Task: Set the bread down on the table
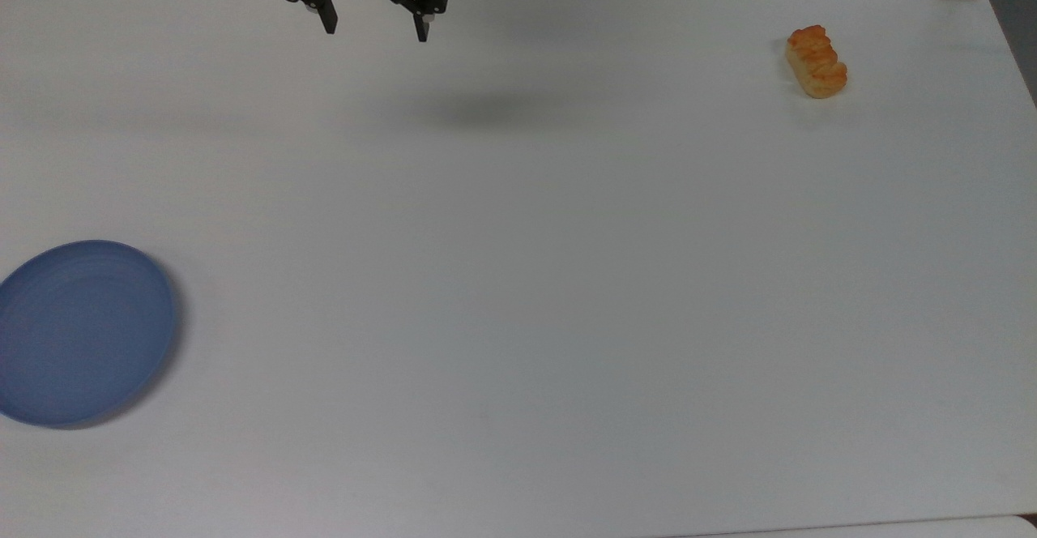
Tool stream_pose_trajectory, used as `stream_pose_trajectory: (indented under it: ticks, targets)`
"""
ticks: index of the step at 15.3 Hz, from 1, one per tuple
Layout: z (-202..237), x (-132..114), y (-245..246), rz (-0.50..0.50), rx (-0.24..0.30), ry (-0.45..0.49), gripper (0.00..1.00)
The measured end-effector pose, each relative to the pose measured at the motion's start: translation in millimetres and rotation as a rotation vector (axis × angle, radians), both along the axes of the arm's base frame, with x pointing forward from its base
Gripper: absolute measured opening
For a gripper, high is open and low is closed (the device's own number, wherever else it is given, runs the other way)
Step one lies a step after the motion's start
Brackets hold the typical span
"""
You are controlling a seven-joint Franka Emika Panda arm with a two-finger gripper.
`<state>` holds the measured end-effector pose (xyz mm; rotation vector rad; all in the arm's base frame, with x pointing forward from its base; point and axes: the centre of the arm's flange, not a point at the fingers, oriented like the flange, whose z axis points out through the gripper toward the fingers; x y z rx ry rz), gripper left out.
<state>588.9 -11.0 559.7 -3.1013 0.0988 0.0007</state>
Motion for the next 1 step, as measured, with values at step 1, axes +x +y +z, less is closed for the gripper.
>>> stream_pose_trajectory:
  ticks: [1]
  targets:
    - [0.1, 0.0, -1.4, -0.001, 0.0, 0.0, 1.0]
